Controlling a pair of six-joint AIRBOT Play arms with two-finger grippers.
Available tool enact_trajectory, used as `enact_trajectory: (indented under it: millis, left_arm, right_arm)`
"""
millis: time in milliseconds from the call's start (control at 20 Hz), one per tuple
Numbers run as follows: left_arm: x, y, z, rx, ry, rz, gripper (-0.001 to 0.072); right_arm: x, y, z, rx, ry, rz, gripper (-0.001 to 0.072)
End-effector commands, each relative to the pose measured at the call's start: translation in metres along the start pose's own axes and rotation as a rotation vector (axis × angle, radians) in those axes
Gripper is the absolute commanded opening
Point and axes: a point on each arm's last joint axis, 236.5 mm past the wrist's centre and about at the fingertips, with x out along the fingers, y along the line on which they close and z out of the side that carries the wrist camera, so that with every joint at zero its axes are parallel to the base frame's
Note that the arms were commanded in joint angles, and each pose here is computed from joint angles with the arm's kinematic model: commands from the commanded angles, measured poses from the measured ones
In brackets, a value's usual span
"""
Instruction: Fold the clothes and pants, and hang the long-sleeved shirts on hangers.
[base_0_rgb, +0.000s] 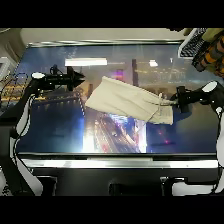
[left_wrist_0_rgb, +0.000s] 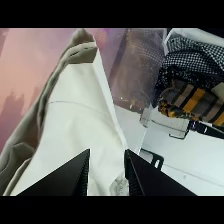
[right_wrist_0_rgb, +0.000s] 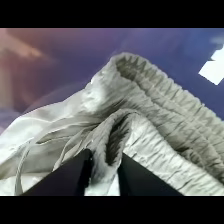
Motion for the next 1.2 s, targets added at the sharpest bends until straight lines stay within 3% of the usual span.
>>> enact_trajectory:
  millis: [0, 50, 200, 450, 600, 750, 900, 1150]
  left_arm:
    - [-0.020, 0.009, -0.007, 0.061, 0.048, 0.062, 0.0269]
    - [-0.025, 0.010, -0.010, 0.074, 0.059, 0.079, 0.0269]
    - [-0.051, 0.013, -0.008, 0.121, 0.057, 0.142, 0.0269]
    - [-0.097, 0.012, -0.009, 0.320, 0.062, 0.256, 0.0269]
    - [-0.109, 0.011, -0.012, 0.392, 0.062, 0.316, 0.0269]
    - [-0.110, 0.009, -0.013, 0.411, 0.061, 0.314, 0.0269]
    - [-0.109, 0.009, -0.013, 0.411, 0.062, 0.313, 0.0269]
    - [-0.105, 0.008, -0.017, 0.418, 0.073, 0.317, 0.0269]
  right_arm:
    - [-0.006, -0.014, 0.007, -0.023, -0.009, -0.044, 0.0527]
    - [-0.008, -0.013, 0.009, -0.049, -0.009, -0.038, 0.0601]
    - [-0.036, -0.011, 0.030, -0.198, -0.018, 0.039, 0.0601]
    - [-0.072, -0.052, 0.039, -0.644, 0.121, 0.116, 0.0603]
    - [-0.061, -0.054, 0.016, -0.829, 0.182, 0.174, 0.0661]
    - [-0.050, -0.045, -0.001, -0.845, 0.246, 0.291, 0.0678]
    - [-0.033, -0.055, -0.005, -0.825, 0.296, 0.293, 0.0684]
    - [0.012, -0.071, -0.004, -0.889, 0.230, 0.096, 0.0683]
